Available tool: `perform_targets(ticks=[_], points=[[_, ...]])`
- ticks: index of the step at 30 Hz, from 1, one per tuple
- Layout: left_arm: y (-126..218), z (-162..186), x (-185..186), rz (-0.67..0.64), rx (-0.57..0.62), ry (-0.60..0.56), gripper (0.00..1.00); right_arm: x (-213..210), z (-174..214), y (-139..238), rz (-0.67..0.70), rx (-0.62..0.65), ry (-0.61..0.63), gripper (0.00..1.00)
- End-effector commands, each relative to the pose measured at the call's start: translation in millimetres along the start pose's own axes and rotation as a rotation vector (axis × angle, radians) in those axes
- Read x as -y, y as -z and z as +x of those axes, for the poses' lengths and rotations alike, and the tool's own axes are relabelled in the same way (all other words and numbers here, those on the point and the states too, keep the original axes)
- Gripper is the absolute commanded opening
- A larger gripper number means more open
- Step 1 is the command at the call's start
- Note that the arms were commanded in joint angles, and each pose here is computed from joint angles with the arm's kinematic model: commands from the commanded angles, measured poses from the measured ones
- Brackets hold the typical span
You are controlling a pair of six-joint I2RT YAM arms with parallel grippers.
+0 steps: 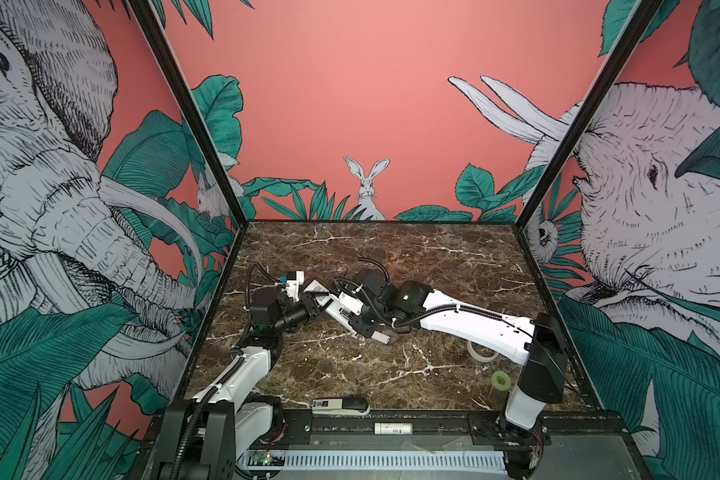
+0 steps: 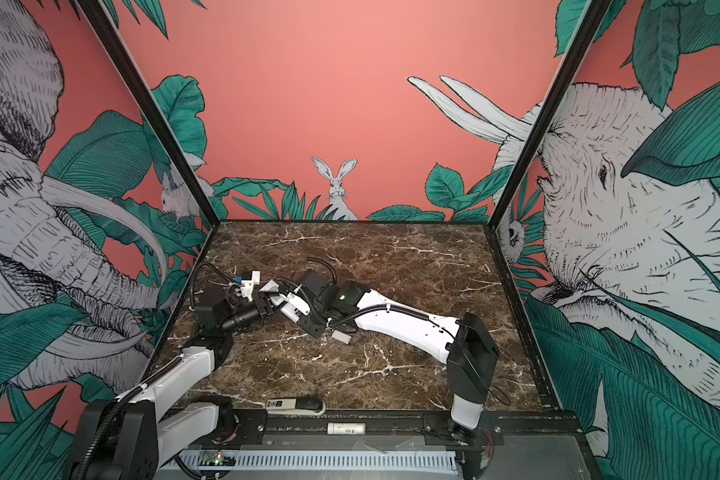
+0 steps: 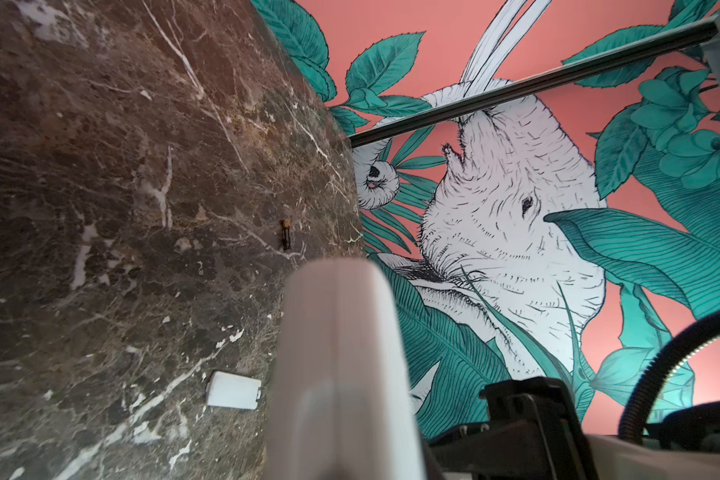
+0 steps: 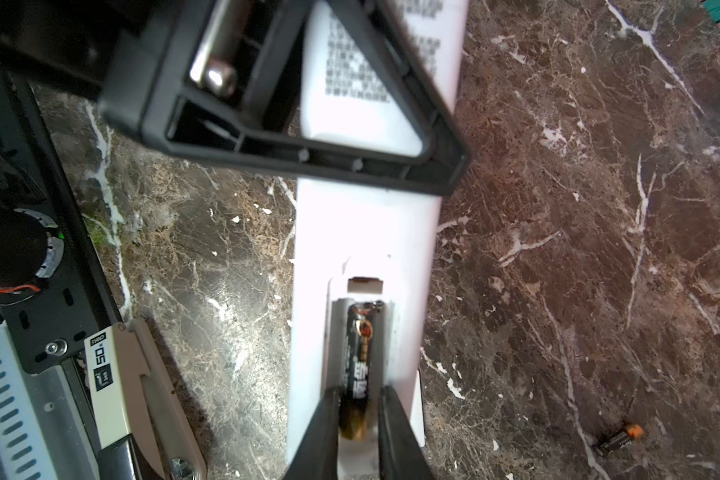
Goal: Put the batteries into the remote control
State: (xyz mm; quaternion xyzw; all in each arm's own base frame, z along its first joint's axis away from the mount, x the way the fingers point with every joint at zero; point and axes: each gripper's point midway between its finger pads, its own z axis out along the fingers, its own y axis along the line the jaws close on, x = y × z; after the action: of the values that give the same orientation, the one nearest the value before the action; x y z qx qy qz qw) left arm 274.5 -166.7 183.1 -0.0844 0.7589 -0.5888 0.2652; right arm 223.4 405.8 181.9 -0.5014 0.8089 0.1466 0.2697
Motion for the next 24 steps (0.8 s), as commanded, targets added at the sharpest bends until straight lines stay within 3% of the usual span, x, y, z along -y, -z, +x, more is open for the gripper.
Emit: perform_targets(ticks=[1, 13, 24], points=[[-1, 2, 11, 0.020, -0.035, -0.058, 0.00, 1, 1, 11, -0.014, 0.013, -0.007, 0.21], [-2, 3, 20, 0.061, -0.064, -0.133, 0.00, -6, -1, 19, -0.090, 0.021, -0.053, 0.29], [4, 5, 56, 0.182, -0.085, -0.266, 0.00, 6, -6, 52, -0.309, 0.164, -0.250, 0.55]])
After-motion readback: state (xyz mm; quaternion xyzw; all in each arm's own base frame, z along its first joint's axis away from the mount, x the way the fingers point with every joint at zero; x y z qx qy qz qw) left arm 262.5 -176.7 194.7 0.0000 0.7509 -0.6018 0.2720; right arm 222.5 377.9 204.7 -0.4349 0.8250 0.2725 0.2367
